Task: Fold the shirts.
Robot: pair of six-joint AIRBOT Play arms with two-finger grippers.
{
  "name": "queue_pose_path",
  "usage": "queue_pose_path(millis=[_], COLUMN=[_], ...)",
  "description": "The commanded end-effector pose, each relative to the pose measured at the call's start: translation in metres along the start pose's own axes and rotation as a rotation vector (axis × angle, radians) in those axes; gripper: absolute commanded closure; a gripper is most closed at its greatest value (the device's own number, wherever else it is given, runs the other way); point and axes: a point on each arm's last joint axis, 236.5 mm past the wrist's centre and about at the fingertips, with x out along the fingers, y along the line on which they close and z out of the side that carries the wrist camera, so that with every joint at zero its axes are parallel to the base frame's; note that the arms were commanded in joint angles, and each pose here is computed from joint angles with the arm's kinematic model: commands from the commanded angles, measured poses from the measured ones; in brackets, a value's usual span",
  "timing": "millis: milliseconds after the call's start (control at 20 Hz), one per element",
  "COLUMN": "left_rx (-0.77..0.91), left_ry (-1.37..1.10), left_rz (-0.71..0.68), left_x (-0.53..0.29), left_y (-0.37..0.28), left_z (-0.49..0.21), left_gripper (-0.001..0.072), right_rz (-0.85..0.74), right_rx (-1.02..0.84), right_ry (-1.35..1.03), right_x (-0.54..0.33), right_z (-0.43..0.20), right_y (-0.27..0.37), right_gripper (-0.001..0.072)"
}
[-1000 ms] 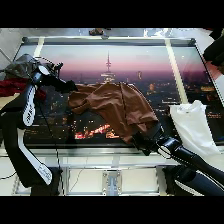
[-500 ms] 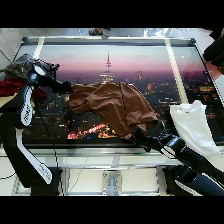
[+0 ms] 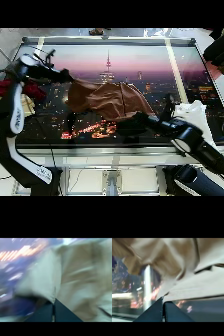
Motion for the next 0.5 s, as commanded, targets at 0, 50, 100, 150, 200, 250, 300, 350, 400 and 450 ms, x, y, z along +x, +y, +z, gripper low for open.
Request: queue_pose_path(millis=[0,50,100,150,200,250,300,350,400,450], left_rx=[0.136,0.181,0.231,0.274,0.318,0.351,0.378,0.394,0.399,0.38], left_ry=[-0.301,-0.386,-0.48,-0.57,-0.663,-0.738,-0.809,-0.854,-0.881,-0.895], left_rz=[-0.045,-0.001,0.053,0.11,0.175,0.238,0.308,0.368,0.438,0.513], left_x=[-0.142,-0.187,-0.233,-0.272,-0.31,-0.339,-0.366,-0.383,-0.396,-0.407], left_y=[-0.089,-0.107,-0.128,-0.148,-0.169,-0.186,-0.202,-0.212,-0.215,-0.209], left_z=[0.039,0.039,0.035,0.029,0.019,0.009,-0.003,-0.014,-0.024,-0.031], left_gripper=[0.0693,0.0693,0.0693,0.0693,0.0693,0.0693,0.0693,0.0694,0.0693,0.0694], right_rz=[-0.113,-0.106,-0.075,-0.034,0.002,0.026,0.044,0.057,0.057,0.051], right_rx=[-0.302,-0.322,-0.34,-0.37,-0.396,-0.429,-0.46,-0.497,-0.528,-0.549], right_ry=[-0.164,-0.229,-0.29,-0.346,-0.388,-0.433,-0.472,-0.518,-0.552,-0.587], right_x=[-0.092,-0.124,-0.158,-0.188,-0.211,-0.231,-0.247,-0.262,-0.268,-0.275], right_z=[0.077,0.097,0.112,0.124,0.132,0.141,0.148,0.156,0.163,0.171], right_y=[0.013,0.024,0.037,0.051,0.063,0.073,0.081,0.088,0.094,0.097], right_gripper=[0.0705,0.0704,0.0705,0.0705,0.0705,0.0705,0.0705,0.0705,0.0705,0.0706])
